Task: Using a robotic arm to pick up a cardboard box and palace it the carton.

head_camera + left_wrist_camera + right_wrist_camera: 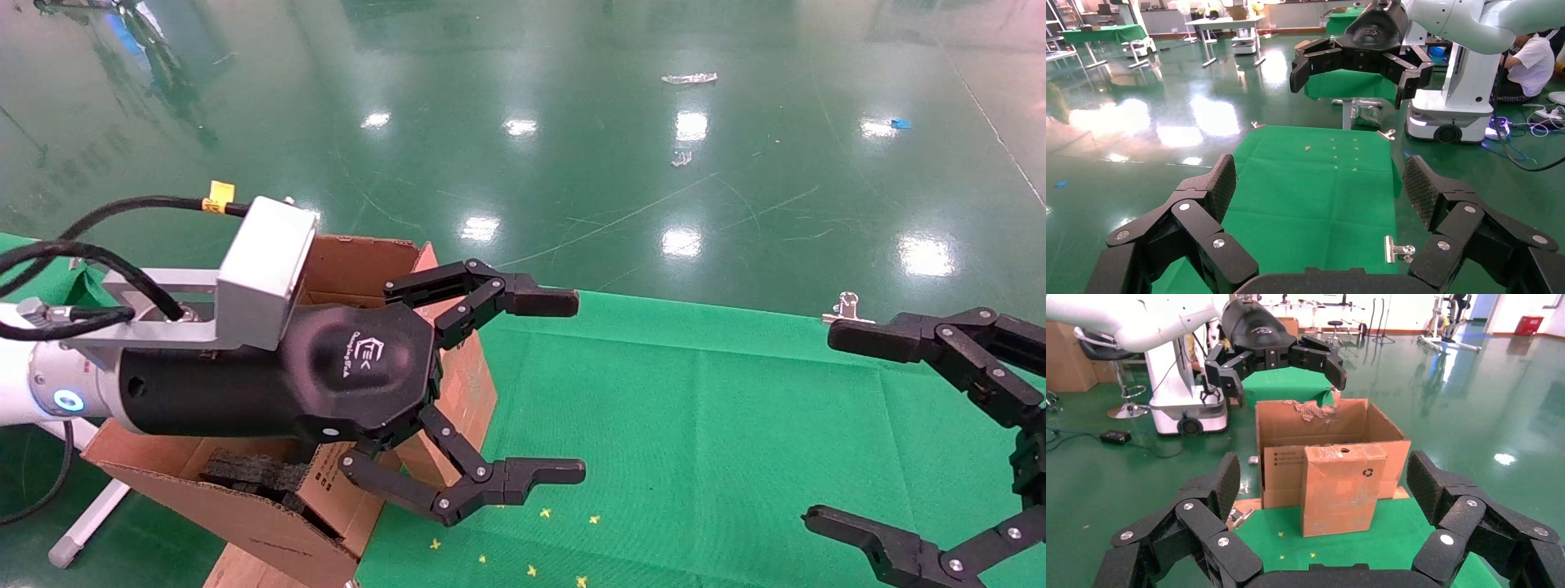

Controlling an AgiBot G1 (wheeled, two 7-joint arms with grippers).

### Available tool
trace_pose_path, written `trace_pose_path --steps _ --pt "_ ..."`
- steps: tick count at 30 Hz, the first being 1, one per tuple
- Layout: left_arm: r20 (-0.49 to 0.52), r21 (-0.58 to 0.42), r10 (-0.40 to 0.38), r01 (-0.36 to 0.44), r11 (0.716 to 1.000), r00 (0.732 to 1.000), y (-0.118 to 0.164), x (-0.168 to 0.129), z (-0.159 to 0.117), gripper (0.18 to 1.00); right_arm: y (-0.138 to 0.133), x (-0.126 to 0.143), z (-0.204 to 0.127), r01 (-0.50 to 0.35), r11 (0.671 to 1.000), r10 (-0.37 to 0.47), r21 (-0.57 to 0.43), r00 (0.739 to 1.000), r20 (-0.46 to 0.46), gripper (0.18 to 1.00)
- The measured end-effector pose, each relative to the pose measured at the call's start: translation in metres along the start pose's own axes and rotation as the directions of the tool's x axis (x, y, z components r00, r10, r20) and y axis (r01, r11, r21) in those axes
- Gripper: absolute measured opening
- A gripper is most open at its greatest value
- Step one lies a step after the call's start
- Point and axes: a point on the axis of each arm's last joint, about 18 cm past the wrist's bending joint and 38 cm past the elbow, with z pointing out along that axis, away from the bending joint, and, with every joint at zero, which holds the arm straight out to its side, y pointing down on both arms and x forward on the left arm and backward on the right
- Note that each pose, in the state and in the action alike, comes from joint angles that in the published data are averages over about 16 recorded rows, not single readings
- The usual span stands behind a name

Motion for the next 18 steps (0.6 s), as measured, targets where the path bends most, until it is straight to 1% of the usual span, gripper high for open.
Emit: trace_pose_path --steps 11,15,18 --pt "0.0 -0.008 -0.002 0.002 1.0 1.0 0.002 0.0 0.0 1.001 0.0 0.0 0.0 0.0 1.0 0.0 0.0 1.0 0.0 1.0" --pt "-0.002 -0.041 -0.004 0.004 0.999 1.0 0.009 -0.001 0.001 1.001 0.0 0.0 0.0 0.0 1.0 0.0 0.0 1.0 0.0 1.0" --pt "-0.007 -0.088 -0.008 0.007 0.996 1.0 0.02 -0.003 0.003 1.001 0.0 0.0 0.0 0.0 1.0 0.0 0.0 1.0 0.0 1.0"
